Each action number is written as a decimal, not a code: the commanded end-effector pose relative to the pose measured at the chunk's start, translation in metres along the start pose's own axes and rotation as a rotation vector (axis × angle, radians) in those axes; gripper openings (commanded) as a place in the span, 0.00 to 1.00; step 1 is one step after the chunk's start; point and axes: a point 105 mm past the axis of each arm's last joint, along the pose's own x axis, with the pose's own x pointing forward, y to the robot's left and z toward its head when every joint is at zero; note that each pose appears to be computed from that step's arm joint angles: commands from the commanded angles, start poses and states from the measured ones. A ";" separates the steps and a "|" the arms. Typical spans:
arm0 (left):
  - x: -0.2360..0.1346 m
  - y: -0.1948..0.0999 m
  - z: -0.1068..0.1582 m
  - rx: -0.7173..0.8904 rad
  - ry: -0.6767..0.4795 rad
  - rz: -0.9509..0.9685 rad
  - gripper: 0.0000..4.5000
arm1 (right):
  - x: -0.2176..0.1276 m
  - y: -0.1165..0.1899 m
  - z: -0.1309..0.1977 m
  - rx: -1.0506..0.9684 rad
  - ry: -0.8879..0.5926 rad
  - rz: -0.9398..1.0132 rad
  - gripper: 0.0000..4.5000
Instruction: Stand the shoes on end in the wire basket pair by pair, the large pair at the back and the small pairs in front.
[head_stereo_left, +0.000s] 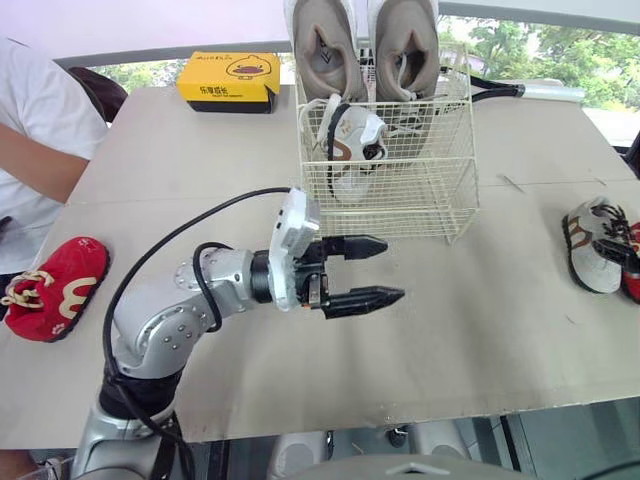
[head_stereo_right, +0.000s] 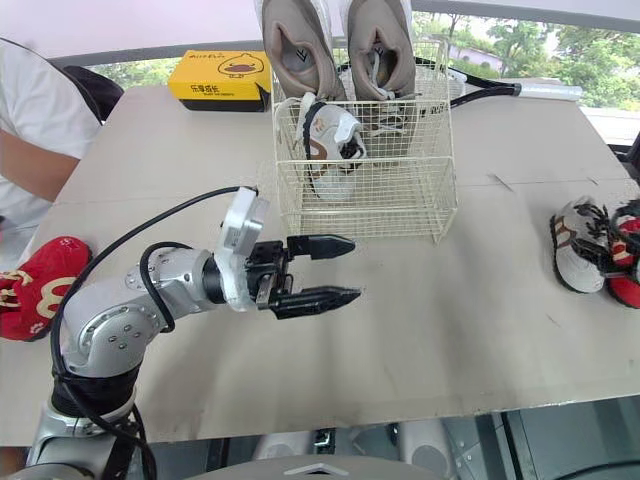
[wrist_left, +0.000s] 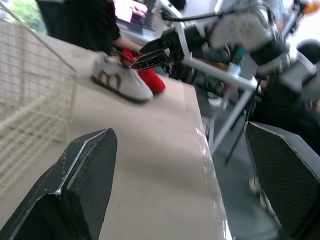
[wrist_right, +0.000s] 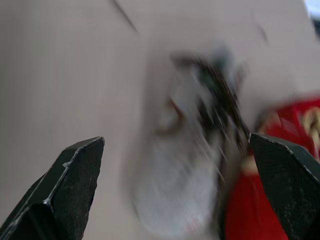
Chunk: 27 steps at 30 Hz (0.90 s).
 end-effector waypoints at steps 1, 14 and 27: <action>-0.004 -0.003 0.000 0.066 0.016 -0.036 0.98 | -0.006 -0.017 0.008 0.057 -0.010 -0.004 1.00; 0.005 -0.004 0.000 0.102 -0.016 -0.030 0.98 | 0.003 -0.037 0.017 0.111 -0.058 -0.083 1.00; 0.011 -0.004 0.003 0.106 -0.029 -0.027 0.98 | 0.045 -0.011 0.011 0.085 0.039 0.079 1.00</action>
